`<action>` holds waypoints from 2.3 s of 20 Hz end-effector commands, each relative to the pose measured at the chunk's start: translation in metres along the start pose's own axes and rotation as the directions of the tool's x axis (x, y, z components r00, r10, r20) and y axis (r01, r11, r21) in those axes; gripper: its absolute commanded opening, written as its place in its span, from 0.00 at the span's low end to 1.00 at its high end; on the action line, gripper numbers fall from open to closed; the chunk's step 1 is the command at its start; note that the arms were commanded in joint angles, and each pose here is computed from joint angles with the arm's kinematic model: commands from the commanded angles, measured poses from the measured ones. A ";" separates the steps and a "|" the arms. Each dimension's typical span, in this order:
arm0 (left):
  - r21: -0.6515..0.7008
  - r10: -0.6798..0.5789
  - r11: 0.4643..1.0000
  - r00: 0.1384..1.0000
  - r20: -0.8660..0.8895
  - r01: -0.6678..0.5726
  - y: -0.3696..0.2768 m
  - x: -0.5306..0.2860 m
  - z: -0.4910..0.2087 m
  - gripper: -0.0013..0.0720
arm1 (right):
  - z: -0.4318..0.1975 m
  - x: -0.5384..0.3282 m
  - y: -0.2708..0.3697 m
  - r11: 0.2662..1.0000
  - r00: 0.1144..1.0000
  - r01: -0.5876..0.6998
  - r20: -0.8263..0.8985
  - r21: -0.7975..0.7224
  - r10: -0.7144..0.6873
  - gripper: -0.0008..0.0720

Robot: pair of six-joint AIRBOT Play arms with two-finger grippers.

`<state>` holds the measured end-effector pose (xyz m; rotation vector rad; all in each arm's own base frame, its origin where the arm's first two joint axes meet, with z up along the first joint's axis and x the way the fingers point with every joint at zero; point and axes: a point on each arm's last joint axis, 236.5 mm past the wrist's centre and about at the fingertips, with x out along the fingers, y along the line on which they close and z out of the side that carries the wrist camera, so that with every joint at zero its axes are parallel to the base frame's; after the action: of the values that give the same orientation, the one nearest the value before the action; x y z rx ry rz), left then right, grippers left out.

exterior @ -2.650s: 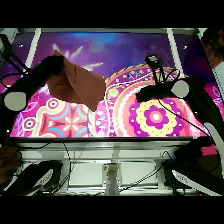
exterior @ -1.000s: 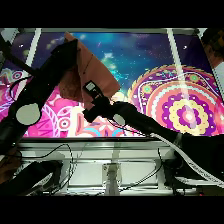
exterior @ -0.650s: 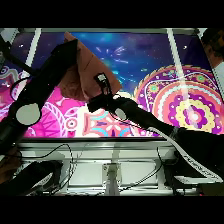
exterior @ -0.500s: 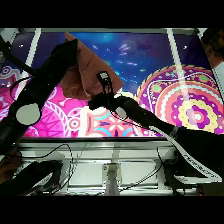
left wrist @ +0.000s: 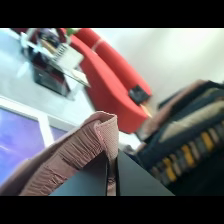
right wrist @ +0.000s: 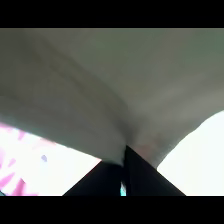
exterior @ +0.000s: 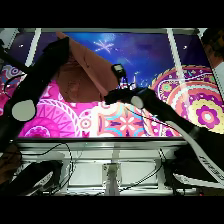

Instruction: Fold the clothes and pants, and hang the long-sleeved shirts on hangers.

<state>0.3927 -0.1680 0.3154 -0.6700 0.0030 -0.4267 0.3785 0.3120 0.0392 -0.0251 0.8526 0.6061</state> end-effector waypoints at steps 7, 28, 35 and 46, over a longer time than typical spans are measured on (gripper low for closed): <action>0.022 0.074 0.997 0.964 -0.254 -0.071 0.019 -0.029 -0.038 0.05 | 0.046 -0.177 -0.025 0.983 0.975 0.118 0.202 -0.143 -0.088 0.02; -0.070 0.220 0.955 0.845 -0.488 -0.289 0.089 -0.024 -0.161 0.05 | 0.075 -0.075 -0.043 0.979 0.970 0.141 0.218 -0.146 -0.107 0.02; -0.052 0.309 0.931 0.856 -0.415 -0.361 0.157 0.022 -0.206 0.05 | 0.061 0.014 -0.061 0.979 0.972 0.146 0.204 -0.142 -0.116 0.02; -0.013 0.372 0.917 0.867 -0.332 -0.399 0.196 0.028 -0.181 0.97 | 0.087 -0.004 -0.114 0.974 0.937 0.219 0.291 -0.063 -0.192 0.39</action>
<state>0.4610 -0.1674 0.0581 -0.6839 0.4888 -0.1688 0.4874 0.2557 0.0755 -0.1196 0.5264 0.4743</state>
